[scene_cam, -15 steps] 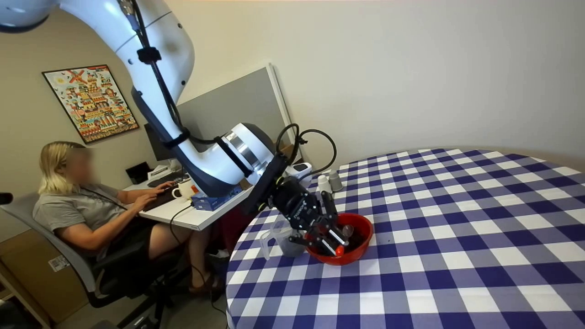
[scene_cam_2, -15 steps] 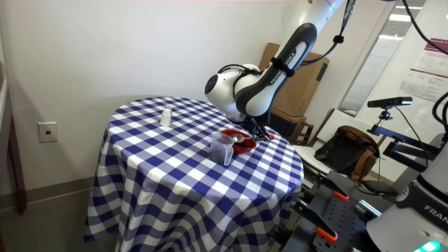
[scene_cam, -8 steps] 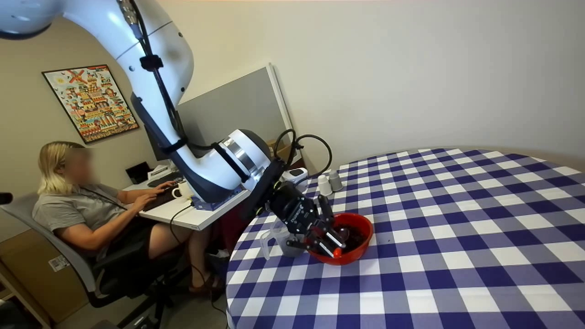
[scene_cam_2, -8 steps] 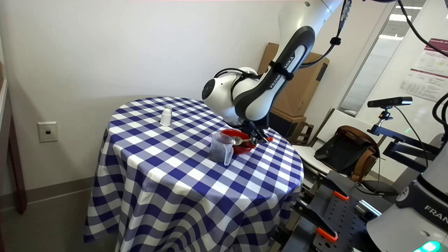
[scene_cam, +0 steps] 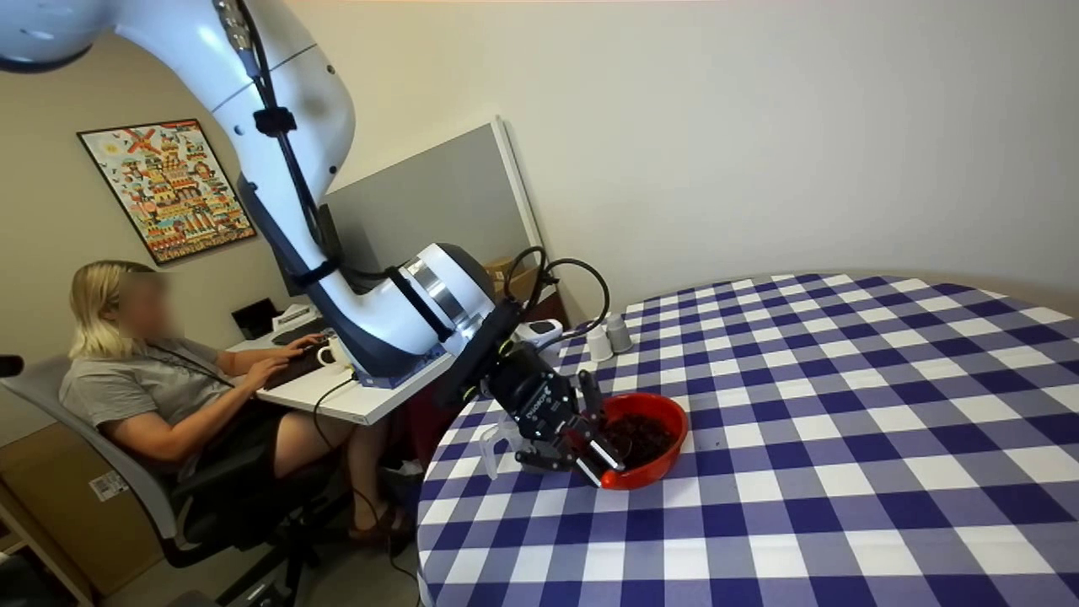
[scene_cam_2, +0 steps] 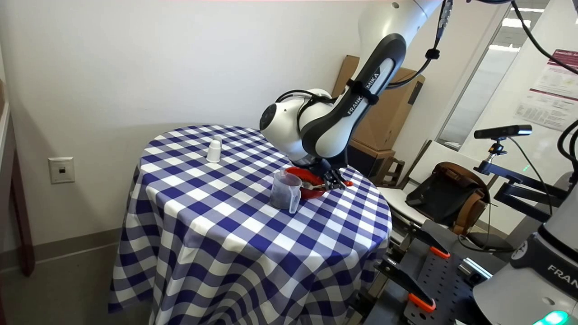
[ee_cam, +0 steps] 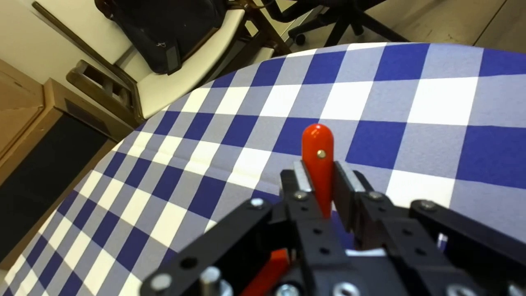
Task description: Pick up the spoon and scoop some of the objects from the red bowl and put them in the measuring cup, then put the spoon on the table
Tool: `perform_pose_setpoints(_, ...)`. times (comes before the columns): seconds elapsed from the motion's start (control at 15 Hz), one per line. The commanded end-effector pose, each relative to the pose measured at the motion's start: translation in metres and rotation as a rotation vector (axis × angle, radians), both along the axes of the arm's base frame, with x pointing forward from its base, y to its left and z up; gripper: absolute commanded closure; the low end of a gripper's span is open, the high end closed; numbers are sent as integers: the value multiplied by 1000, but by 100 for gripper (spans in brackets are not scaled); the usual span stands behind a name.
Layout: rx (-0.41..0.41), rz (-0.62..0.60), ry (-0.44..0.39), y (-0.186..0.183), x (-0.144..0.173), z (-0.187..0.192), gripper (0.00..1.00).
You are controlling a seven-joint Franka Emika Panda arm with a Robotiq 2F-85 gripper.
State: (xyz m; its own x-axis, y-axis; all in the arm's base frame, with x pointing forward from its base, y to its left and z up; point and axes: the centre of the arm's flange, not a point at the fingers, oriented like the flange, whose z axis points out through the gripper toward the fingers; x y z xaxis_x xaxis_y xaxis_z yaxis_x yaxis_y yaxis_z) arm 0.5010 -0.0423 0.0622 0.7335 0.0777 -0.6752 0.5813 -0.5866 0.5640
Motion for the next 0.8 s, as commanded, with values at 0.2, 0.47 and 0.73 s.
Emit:
perform_pose_setpoints(0.2, 96, -55, 77, 2, -6, 15, 90)
perform_pose_setpoints(0.47, 177, -122, 114, -3, -1, 22, 90)
perform_pose_setpoints(0.73, 256, -193, 135, -14, 5, 30, 90)
